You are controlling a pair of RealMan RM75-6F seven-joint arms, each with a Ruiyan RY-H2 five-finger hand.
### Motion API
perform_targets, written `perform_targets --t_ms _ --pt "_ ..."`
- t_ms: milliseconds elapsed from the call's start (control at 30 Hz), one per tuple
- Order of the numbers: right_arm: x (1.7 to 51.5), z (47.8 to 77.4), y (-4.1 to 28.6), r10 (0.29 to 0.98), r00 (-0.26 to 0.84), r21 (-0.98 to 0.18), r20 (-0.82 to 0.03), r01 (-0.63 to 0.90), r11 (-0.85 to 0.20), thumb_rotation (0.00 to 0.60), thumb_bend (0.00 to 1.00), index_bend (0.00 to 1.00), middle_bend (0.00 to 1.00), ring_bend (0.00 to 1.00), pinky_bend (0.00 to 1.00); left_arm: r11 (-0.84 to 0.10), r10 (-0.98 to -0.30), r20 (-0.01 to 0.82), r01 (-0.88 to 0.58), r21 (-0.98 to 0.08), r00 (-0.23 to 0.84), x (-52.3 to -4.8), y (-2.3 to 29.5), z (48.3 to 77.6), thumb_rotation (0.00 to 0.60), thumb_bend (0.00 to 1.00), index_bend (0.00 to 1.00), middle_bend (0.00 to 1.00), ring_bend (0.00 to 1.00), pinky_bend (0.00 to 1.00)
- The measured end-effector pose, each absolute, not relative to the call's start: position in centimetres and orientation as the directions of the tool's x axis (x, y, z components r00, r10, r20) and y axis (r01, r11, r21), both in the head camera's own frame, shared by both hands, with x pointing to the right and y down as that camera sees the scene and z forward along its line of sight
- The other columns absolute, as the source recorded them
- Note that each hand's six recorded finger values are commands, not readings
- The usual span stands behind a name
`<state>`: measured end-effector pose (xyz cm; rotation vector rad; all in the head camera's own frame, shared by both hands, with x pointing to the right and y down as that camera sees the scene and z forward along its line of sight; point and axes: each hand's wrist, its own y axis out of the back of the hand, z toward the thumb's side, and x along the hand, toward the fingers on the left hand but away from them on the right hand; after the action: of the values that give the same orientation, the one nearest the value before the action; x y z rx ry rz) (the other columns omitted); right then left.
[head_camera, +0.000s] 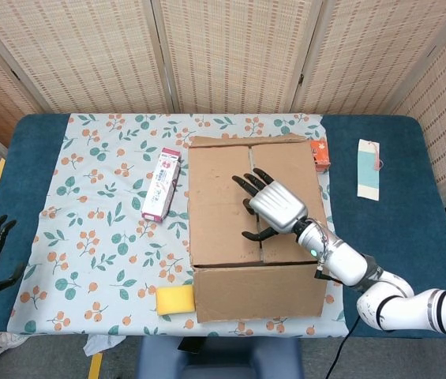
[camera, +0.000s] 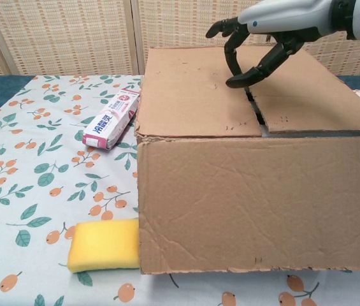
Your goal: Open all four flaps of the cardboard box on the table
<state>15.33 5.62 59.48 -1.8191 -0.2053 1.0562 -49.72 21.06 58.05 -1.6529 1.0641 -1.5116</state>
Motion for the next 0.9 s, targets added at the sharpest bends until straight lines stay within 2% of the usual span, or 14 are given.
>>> perform_targets --t_ms 133,433,567,800,900 --pt "15.3 59.6 5.6 0.547 0.603 -0.804 -0.580 -0.315 -0.505 0.189 0.35 0.45 0.00 0.00 0.00 -0.453 -0.889 0.457 -0.138 -0.881 0.002 -49.9 21.0 58.0 0.600 0.43 0.00 0.00 0.00 0.00" --pt "14.9 60.4 5.3 0.527 0.594 -0.788 -0.608 -0.366 -0.496 0.180 0.35 0.45 0.00 0.00 0.00 -0.448 -0.891 0.453 -0.148 -0.882 -0.001 -50.1 20.8 58.0 0.600 0.44 0.00 0.00 0.00 0.00" --pt "14.8 60.8 5.3 0.524 0.589 -0.783 -0.615 -0.378 -0.494 0.183 0.35 0.45 0.00 0.00 0.00 -0.452 -0.890 0.456 -0.157 -0.878 0.006 -50.0 20.9 58.0 0.600 0.55 0.00 0.00 0.00 0.00" --pt "15.3 61.3 5.1 0.525 0.570 -0.772 -0.633 -0.408 -0.488 0.183 0.35 0.47 0.00 0.00 0.00 -0.445 -0.893 0.450 -0.166 -0.880 0.007 -50.2 20.8 57.9 0.600 0.56 0.00 0.00 0.00 0.00" --pt "15.8 61.4 5.0 0.528 0.553 -0.763 -0.645 -0.419 -0.492 0.183 0.35 0.48 0.00 0.00 0.00 -0.449 -0.891 0.454 -0.165 -0.878 0.007 -50.2 20.9 58.0 0.600 0.64 0.00 0.00 0.00 0.00"
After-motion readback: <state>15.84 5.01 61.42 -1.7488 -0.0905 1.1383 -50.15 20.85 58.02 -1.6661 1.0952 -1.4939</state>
